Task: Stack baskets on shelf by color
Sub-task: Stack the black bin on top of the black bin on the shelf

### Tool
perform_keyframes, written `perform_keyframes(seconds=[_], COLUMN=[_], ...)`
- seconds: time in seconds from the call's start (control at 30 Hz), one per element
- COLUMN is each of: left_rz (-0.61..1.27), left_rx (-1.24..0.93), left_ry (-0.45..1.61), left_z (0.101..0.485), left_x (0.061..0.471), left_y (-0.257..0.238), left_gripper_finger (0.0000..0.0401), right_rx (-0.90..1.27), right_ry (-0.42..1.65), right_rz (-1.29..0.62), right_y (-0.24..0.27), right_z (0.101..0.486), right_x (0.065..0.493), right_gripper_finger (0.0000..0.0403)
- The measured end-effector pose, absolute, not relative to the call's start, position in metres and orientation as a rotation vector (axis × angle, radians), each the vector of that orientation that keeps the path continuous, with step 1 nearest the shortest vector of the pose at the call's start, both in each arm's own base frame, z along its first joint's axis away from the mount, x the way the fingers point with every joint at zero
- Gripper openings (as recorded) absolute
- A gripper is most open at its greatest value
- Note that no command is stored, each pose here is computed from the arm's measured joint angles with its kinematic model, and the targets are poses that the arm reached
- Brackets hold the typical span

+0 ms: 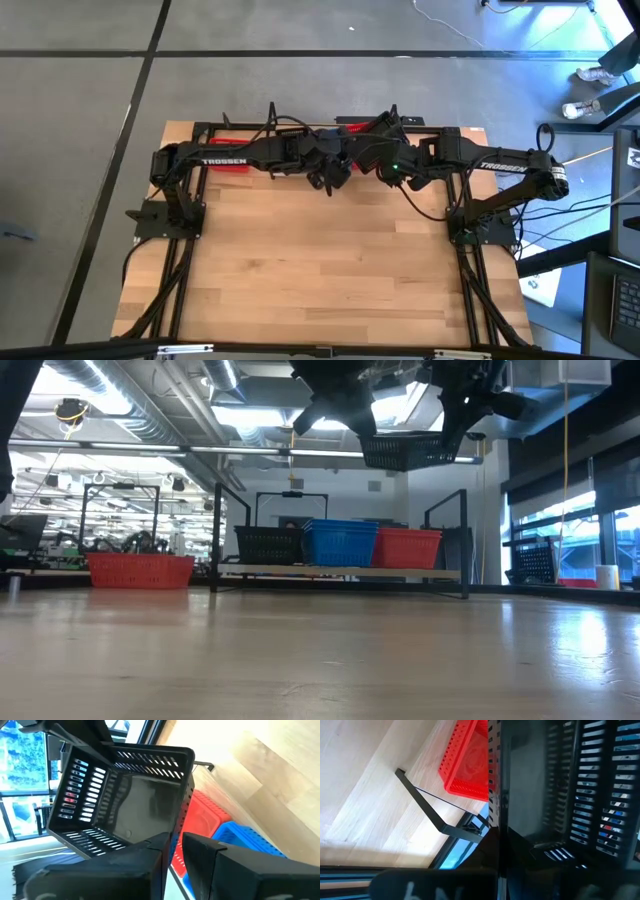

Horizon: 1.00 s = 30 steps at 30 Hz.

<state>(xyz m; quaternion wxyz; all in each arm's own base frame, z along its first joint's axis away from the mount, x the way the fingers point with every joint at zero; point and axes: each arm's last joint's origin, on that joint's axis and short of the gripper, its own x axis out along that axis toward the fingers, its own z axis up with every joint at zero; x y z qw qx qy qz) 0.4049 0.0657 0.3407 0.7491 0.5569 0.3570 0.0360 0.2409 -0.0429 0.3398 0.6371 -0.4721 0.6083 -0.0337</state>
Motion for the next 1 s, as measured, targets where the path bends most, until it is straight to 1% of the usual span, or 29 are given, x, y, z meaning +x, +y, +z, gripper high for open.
perform_keyframes(seconds=[0.23,0.4,0.7,1.0], left_rz=[0.087,0.109,0.1,0.08], left_rx=[1.217,1.236,1.239,1.251], left_ry=[0.773,0.725,0.741,0.746], left_z=[0.342,0.346,0.345,0.343], left_x=[0.405,0.408,0.407,0.408], left_y=[0.067,0.067,0.069,0.058], left_gripper_finger=[0.0047,0.0047,0.0047,0.0047], right_rx=[-1.078,-1.077,-1.077,-1.076], right_ry=[1.389,1.388,1.367,1.363], right_rz=[-0.077,-0.077,-0.09,-0.09], right_y=[-0.043,-0.043,-0.043,-0.043], right_z=[0.34,0.34,0.341,0.341], right_x=[0.241,0.241,0.243,0.243], right_gripper_finger=[0.0005,0.0005,0.0005,0.0005])
